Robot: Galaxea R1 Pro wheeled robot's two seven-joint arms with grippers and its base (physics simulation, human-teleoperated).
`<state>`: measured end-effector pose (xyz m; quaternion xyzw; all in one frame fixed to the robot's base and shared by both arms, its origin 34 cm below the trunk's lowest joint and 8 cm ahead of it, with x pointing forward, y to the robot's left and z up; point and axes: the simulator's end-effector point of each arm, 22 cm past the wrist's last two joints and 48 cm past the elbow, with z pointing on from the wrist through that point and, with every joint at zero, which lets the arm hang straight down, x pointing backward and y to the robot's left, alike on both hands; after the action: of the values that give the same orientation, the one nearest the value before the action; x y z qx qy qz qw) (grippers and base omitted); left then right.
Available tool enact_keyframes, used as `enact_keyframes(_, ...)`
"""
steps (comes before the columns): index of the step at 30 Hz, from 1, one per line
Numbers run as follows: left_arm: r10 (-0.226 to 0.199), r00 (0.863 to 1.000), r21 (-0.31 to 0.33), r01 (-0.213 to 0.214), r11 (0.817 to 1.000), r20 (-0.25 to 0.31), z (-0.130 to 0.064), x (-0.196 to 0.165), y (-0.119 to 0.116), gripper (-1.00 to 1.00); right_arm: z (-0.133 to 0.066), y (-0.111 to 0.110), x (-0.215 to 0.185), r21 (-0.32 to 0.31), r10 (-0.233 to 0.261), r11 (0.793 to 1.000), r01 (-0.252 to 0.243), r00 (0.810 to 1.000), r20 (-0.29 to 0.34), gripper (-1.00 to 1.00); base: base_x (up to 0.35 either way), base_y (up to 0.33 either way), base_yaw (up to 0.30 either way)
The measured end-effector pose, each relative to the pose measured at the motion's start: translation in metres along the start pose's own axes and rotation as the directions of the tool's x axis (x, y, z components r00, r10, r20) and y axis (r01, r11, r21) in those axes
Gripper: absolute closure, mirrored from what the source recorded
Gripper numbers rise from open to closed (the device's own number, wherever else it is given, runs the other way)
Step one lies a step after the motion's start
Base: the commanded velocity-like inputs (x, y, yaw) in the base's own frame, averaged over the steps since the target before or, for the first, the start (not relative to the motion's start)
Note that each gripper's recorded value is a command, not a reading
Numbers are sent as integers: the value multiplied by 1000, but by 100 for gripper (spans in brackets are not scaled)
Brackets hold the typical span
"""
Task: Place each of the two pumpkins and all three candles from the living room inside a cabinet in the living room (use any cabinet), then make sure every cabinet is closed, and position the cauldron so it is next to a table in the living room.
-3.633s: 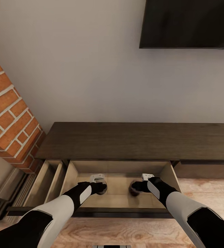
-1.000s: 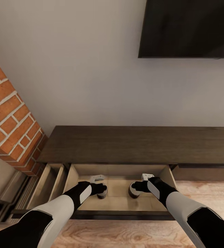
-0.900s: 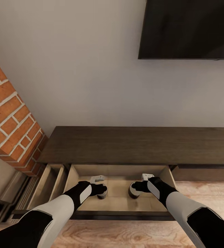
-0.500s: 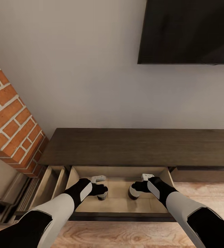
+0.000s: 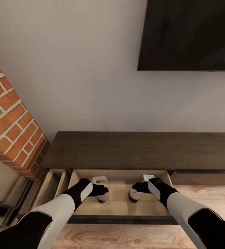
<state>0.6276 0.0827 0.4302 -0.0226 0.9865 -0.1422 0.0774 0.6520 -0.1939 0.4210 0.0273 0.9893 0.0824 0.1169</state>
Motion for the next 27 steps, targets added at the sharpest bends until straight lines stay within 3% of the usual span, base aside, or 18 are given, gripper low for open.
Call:
enact_keyframes(18,3,1000,-3,-3,1000,13,-42,-13,-11,-100,-44,9,-23,-2,-7,1000,7,1000,26,-100,0,0,0)
enact_keyframes(27,-8,1000,-21,7,1000,-25,-56,3,-8,-100,-65,14,-34,-3,-9,1000,9,999,40,-100,0,0,0)
